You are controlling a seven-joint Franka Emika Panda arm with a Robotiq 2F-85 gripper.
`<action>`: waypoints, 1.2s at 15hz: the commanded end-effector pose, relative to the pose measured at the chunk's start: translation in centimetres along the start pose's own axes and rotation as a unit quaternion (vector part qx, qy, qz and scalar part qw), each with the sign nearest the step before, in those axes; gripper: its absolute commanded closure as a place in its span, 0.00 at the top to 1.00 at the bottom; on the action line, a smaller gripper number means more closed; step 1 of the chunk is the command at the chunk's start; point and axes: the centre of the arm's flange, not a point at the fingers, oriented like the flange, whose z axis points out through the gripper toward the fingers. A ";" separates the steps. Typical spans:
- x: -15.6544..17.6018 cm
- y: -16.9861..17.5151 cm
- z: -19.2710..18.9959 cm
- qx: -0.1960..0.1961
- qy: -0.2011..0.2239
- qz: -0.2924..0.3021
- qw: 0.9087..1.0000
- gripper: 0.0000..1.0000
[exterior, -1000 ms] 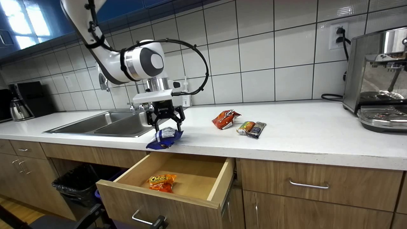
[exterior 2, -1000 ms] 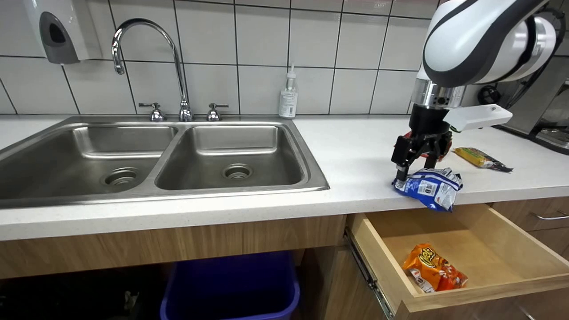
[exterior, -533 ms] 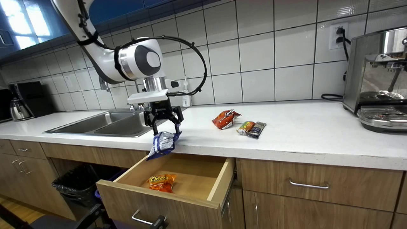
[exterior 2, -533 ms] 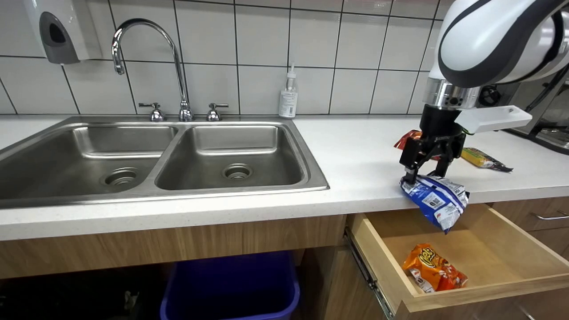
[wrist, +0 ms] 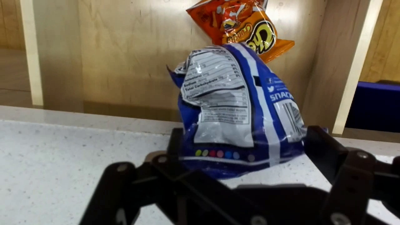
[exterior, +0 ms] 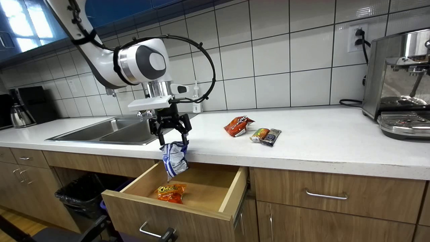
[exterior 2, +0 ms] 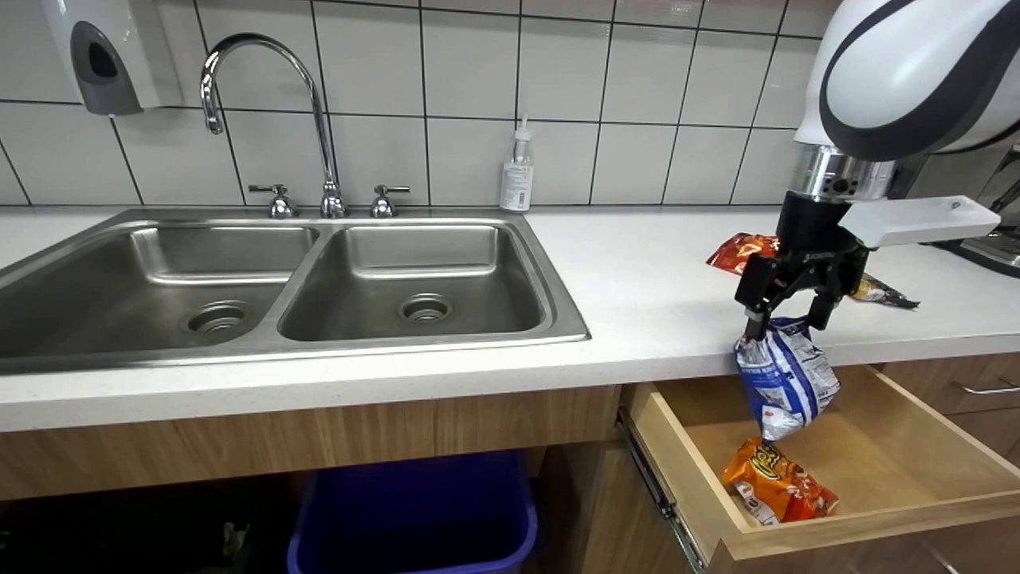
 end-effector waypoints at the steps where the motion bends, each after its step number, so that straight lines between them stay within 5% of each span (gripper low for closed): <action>1: -2.2 -0.4 -0.9 -0.008 0.013 0.028 0.999 1.00; 8: -3.3 -0.4 -1.4 -0.006 0.024 0.058 0.998 1.00; 18: 0.0 2.2 -3.2 -0.006 0.049 0.074 0.996 1.00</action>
